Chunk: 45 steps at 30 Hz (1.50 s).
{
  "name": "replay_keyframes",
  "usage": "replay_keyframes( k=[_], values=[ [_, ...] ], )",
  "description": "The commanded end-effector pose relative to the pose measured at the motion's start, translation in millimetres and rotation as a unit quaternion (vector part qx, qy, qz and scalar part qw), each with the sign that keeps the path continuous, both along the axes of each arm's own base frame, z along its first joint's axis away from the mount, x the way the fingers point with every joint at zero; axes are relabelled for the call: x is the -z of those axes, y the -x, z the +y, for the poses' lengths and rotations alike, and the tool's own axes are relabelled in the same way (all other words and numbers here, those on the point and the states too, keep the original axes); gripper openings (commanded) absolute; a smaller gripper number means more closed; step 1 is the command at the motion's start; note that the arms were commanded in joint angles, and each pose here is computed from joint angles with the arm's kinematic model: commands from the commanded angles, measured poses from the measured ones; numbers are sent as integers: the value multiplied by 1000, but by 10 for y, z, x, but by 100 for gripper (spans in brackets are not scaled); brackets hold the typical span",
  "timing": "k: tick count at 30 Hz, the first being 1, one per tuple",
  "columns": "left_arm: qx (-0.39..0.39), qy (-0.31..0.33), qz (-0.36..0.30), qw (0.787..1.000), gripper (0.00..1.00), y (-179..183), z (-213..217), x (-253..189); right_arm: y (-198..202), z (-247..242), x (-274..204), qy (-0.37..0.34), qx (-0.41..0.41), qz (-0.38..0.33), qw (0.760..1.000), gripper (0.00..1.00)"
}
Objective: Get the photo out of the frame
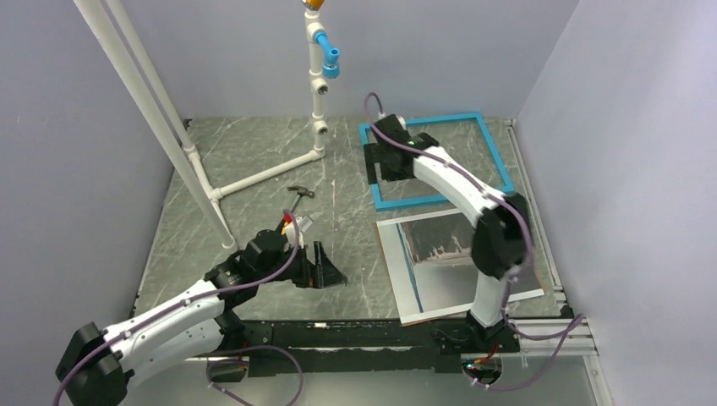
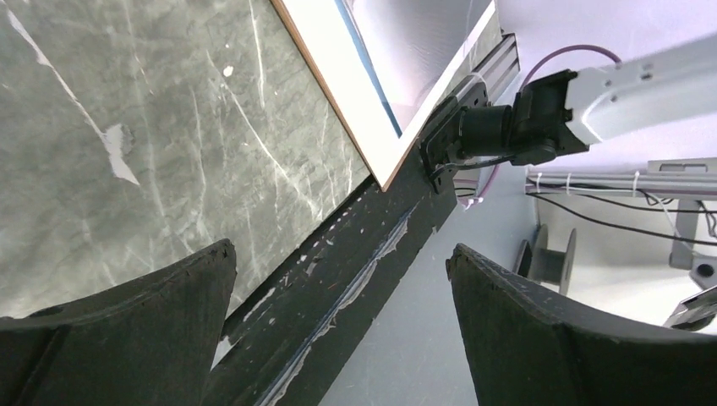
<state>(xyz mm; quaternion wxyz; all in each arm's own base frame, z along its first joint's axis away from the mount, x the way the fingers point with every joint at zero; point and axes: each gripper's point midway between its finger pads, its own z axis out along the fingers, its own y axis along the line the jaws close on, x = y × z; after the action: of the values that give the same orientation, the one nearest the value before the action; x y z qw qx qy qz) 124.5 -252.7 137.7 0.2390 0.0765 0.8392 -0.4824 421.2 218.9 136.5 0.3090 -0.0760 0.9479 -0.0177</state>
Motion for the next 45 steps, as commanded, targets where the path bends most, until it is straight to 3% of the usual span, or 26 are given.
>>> replay_keyframes(
  k=[1, 8, 14, 20, 29, 36, 45],
  values=[
    [-24, 71, 3, 997, 98, -120, -286, -192, 668, -58, -239, -106, 17, 0, 994, 97],
    [-26, 98, 36, 994, 95, -79, -897, -113, 1668, -555, 53, -152, 60, 23, 986, 95],
    [-70, 106, 84, 988, 93, -165, -1319, 253, 2092, -935, 168, -180, 130, -4, 975, 94],
    [-121, 99, 101, 982, 93, -340, -1477, 613, 2256, -1020, 300, -218, 159, -17, 963, 94],
    [-170, 78, 91, 978, 95, -612, -1519, 860, 2322, -1041, 465, -208, 176, 10, 962, 92],
    [-170, 103, 94, 976, 94, -864, -1502, 893, 2311, -1004, 404, -222, 168, 4, 961, 92],
    [-165, 122, 82, 975, 94, -1105, -1521, 835, 2401, -868, 642, -214, 137, 62, 965, 91]
  ],
)
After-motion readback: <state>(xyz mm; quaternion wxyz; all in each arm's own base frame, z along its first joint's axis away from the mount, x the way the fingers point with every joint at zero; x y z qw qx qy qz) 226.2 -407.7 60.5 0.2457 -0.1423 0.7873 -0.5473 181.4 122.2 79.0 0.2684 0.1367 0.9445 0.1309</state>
